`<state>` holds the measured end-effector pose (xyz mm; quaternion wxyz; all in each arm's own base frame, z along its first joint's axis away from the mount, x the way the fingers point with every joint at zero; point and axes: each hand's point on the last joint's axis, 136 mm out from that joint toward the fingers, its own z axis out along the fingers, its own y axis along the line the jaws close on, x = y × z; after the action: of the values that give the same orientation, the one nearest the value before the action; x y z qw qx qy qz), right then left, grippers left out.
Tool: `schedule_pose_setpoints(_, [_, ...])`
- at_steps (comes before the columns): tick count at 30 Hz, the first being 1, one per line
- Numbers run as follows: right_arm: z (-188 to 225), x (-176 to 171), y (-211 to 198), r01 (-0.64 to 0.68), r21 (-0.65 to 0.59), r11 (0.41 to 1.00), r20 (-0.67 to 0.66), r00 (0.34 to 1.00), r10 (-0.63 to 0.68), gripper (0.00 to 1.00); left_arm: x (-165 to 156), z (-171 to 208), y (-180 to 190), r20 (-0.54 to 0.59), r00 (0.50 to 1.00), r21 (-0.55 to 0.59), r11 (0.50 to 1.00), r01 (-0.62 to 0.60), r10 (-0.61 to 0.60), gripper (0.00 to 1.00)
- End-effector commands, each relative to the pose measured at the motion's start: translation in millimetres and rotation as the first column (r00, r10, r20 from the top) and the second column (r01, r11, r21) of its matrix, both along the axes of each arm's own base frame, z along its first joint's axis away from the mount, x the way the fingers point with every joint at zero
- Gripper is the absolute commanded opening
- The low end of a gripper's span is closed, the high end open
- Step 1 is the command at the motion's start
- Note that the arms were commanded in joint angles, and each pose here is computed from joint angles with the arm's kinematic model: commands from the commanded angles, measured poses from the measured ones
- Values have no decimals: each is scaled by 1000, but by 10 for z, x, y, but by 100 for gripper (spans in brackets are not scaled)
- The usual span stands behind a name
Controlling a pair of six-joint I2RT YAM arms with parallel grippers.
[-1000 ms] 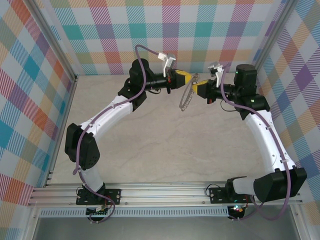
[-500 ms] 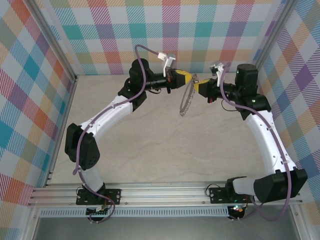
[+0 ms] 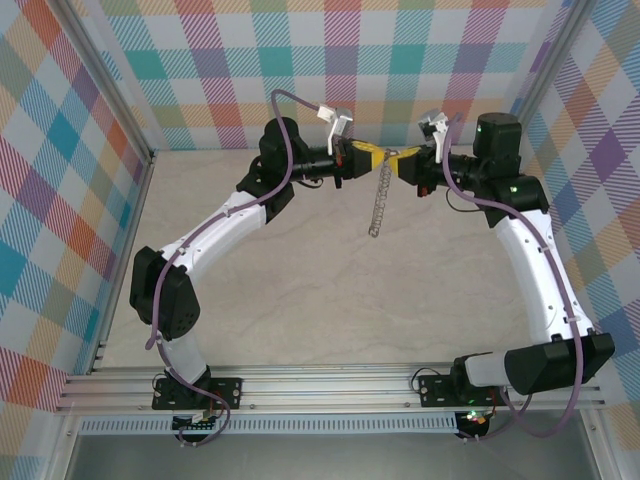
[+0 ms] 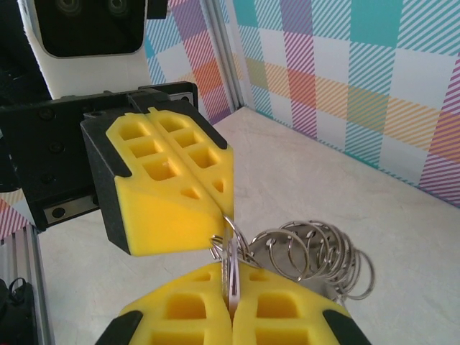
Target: Put the keys on the keyring
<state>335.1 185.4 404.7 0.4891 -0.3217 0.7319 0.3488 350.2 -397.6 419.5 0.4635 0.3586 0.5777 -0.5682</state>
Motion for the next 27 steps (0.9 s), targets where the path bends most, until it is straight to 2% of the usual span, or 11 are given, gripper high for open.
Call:
schedule_pose_setpoints(1, [128, -74, 42, -46, -11, 999, 52, 998, 46, 0, -63, 139, 1, 51, 999, -14, 1000, 20, -19, 0])
schedule_pose_setpoints(11, [-61, -48, -22, 9, -27, 1000, 32, 999, -8, 0, -48, 153, -4, 51, 999, -18, 1000, 16, -15, 0])
schedule_pose_setpoints(27, [49, 6, -12, 13, -14, 1000, 44, 999, -12, 0, -37, 82, -25, 32, 999, -3, 1000, 28, -28, 0])
